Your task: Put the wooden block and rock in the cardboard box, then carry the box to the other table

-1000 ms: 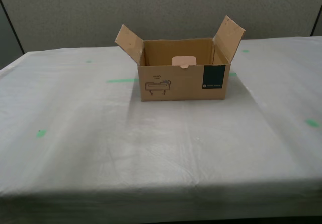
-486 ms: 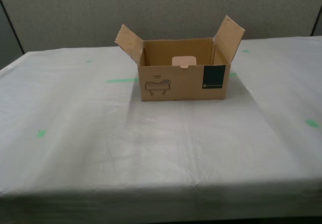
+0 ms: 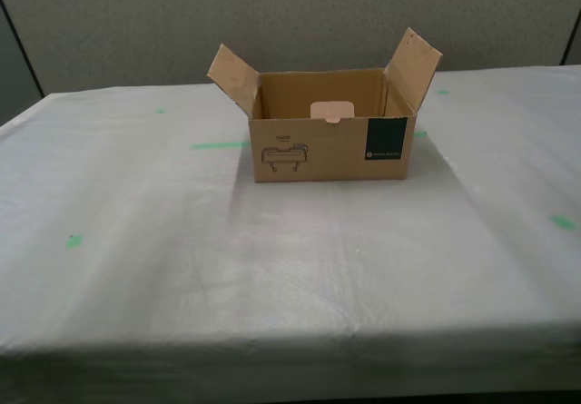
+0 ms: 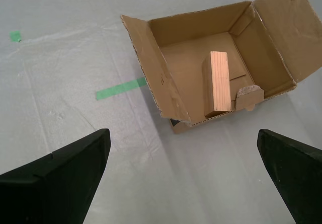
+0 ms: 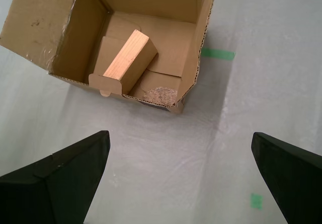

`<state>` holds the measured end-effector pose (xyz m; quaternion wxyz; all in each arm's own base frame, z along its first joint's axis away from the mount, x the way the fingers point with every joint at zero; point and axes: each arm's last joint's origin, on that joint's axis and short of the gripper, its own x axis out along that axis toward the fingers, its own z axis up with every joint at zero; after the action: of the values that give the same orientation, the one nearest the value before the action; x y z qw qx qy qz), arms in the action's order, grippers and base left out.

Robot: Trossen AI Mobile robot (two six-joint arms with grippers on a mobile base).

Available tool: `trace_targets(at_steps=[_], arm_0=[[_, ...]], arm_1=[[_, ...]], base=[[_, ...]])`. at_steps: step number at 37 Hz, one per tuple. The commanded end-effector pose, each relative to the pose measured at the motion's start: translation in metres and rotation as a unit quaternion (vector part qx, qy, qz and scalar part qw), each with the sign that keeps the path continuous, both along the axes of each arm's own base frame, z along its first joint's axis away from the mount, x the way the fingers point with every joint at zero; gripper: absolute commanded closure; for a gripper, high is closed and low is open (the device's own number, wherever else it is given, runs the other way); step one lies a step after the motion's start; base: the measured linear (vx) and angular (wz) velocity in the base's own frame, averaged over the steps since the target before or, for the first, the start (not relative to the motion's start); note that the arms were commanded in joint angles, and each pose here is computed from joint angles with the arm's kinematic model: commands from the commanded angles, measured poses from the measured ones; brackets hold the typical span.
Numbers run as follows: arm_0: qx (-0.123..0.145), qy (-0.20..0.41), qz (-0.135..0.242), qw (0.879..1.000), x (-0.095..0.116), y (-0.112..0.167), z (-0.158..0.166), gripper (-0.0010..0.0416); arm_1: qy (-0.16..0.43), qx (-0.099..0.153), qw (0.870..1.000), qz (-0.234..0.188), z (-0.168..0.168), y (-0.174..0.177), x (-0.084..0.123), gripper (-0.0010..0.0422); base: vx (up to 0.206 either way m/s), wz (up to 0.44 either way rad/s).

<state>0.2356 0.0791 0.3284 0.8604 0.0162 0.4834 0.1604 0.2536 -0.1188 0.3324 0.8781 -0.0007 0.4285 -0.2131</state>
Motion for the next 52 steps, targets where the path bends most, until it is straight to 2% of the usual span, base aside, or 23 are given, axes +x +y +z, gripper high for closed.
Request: trace_targets(at_steps=[1, 52], arm_0=[[-0.001, -0.001, 0.000, 1.000, 0.0001, 0.0001, 0.0004, 0.0012], [-0.001, -0.001, 0.000, 1.000, 0.0001, 0.0001, 0.0004, 0.0012]], arm_1=[[-0.001, -0.001, 1.000, -0.001, 0.0005, -0.0001, 0.0000, 0.0012], [-0.001, -0.001, 1.000, -0.001, 0.0005, -0.0001, 0.0000, 0.0012]], base=[[0.000, 0.000], [0.000, 0.000]])
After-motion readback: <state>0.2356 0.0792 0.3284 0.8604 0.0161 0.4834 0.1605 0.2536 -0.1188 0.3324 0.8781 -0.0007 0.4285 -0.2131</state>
